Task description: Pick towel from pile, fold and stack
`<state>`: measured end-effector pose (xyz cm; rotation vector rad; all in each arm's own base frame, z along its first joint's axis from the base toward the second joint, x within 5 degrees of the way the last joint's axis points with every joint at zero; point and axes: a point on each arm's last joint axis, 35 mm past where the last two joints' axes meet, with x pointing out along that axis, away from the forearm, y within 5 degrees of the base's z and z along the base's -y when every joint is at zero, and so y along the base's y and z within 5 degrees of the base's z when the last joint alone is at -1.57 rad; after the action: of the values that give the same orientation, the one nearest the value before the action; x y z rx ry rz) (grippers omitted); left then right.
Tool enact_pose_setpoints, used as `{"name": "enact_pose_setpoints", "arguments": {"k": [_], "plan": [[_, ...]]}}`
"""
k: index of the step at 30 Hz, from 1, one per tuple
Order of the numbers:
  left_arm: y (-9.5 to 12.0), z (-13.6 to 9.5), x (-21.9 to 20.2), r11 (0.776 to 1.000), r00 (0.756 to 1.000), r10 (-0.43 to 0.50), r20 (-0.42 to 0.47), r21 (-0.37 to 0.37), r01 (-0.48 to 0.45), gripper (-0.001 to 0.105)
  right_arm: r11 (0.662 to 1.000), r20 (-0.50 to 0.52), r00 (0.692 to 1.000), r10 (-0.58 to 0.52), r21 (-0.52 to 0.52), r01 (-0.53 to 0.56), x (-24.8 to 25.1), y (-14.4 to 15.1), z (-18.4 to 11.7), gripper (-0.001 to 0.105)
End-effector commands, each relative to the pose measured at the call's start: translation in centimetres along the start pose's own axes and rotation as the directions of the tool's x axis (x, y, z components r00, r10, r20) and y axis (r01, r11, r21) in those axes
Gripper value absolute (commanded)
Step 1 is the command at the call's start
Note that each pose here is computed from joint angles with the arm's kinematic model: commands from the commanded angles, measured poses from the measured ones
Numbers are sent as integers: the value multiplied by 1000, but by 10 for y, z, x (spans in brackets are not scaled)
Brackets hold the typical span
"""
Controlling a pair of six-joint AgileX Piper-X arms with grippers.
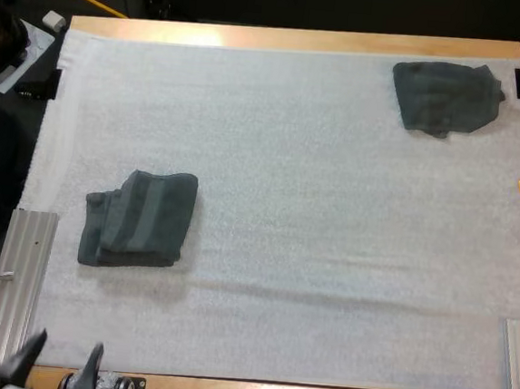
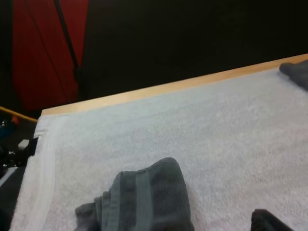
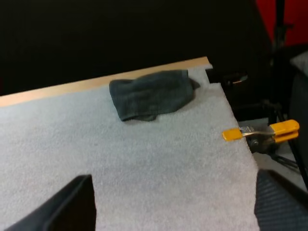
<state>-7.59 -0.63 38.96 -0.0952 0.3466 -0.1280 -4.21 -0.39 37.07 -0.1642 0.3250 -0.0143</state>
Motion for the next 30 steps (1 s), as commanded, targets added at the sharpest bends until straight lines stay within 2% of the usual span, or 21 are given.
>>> {"name": "enact_pose_setpoints", "arguments": {"k": [1, 4, 10, 16, 22, 30], "plan": [[0, -13, -10, 1000, 1000, 7, -21, 8, -7, 60, 1000, 2, 1000, -1, 3, 1, -4, 1, -5, 67], [0, -17, -11, 1000, 998, 10, -55, 5, -10, 60, 1000, -19, 1000, 0, 2, 0, -4, 1, -7, 67], [2, -18, 8, 1000, 998, 4, -61, -5, -4, 60, 1000, 43, 999, -19, 3, 19, 12, 1, -3, 67], [7, -17, 39, 1000, 1000, 0, -22, 3, 1, 60, 1000, 63, 998, -28, 6, 27, 39, 4, -9, 66], [13, -23, 74, 1000, 1000, -3, -4, 6, 3, 60, 1000, 4, 1000, -19, 0, 19, 69, 9, -27, 67], [20, -44, 109, 1000, 998, 0, -68, -2, 0, 60, 1000, -149, 989, 8, -6, -10, 105, 17, -65, 66]]}}
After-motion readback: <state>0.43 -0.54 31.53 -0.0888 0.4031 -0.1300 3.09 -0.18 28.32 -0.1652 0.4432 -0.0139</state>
